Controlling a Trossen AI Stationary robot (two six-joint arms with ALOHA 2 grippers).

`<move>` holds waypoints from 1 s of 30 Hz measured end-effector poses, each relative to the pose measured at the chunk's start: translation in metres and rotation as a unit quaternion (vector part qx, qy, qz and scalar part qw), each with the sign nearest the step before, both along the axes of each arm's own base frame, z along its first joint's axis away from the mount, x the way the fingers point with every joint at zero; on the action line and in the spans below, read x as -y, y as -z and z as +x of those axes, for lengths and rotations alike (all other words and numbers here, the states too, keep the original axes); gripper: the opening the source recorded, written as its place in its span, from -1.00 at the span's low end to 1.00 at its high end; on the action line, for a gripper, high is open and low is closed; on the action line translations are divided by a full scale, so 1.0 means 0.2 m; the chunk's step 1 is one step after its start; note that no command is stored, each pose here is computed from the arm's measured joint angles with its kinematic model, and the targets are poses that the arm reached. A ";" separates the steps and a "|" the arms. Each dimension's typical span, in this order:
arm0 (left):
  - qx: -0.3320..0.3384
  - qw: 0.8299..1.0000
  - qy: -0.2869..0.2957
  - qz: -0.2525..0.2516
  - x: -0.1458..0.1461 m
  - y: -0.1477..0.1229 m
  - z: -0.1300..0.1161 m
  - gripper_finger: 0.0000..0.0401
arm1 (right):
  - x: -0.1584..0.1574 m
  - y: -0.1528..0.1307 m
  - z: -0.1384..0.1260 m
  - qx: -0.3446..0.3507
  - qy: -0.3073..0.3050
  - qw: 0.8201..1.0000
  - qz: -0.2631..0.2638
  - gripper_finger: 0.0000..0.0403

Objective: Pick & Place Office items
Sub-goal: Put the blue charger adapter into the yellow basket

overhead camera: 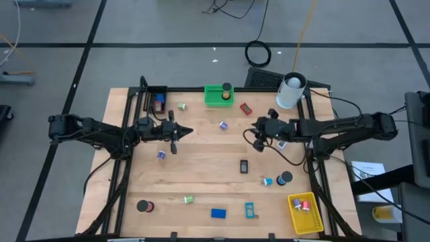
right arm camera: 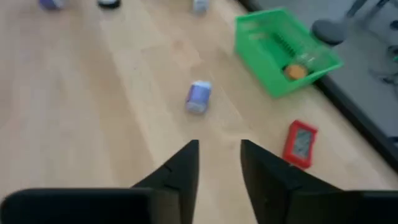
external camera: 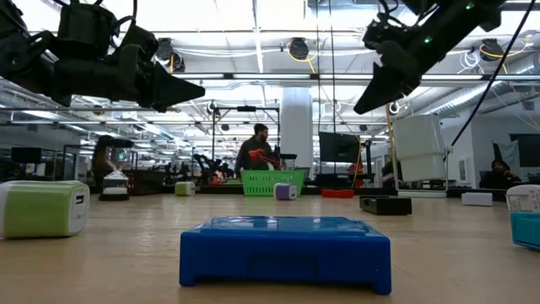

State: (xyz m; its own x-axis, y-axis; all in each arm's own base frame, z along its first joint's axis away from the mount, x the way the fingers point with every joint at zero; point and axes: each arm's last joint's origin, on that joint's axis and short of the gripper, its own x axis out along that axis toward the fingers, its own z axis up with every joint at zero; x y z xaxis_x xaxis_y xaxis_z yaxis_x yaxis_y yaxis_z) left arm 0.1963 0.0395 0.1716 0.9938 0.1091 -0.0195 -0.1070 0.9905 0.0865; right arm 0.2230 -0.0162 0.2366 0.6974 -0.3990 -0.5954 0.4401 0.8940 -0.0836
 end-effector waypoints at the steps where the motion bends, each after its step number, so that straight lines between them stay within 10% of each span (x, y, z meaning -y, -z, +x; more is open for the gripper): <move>1: 0.000 1.000 0.000 -0.002 0.00 0.00 0.00 -0.89 | -0.02 0.01 0.00 -0.005 -0.007 1.000 0.004 -0.34; 7: 0.001 1.000 0.000 -0.001 0.00 0.00 0.00 -0.89 | -0.18 0.01 -0.01 -0.007 -0.053 0.999 0.011 -0.21; 18: 0.002 1.000 0.000 -0.006 0.00 0.00 0.00 -0.89 | -0.40 0.02 -0.07 -0.005 -0.100 0.995 0.006 -0.97; 30: 0.003 1.000 0.000 -0.007 0.00 0.00 0.00 -0.89 | -0.50 -0.05 0.03 -0.063 -0.100 0.993 -0.004 -0.96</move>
State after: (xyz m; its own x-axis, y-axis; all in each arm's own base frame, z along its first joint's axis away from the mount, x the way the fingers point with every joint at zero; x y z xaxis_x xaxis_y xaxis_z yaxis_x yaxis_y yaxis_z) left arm 0.1965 0.0395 0.1722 0.9939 0.1095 -0.0157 -0.1082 0.9916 0.0713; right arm 0.2288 0.0830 0.2465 0.6839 -0.2650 -0.6798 0.2395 0.9616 -0.1339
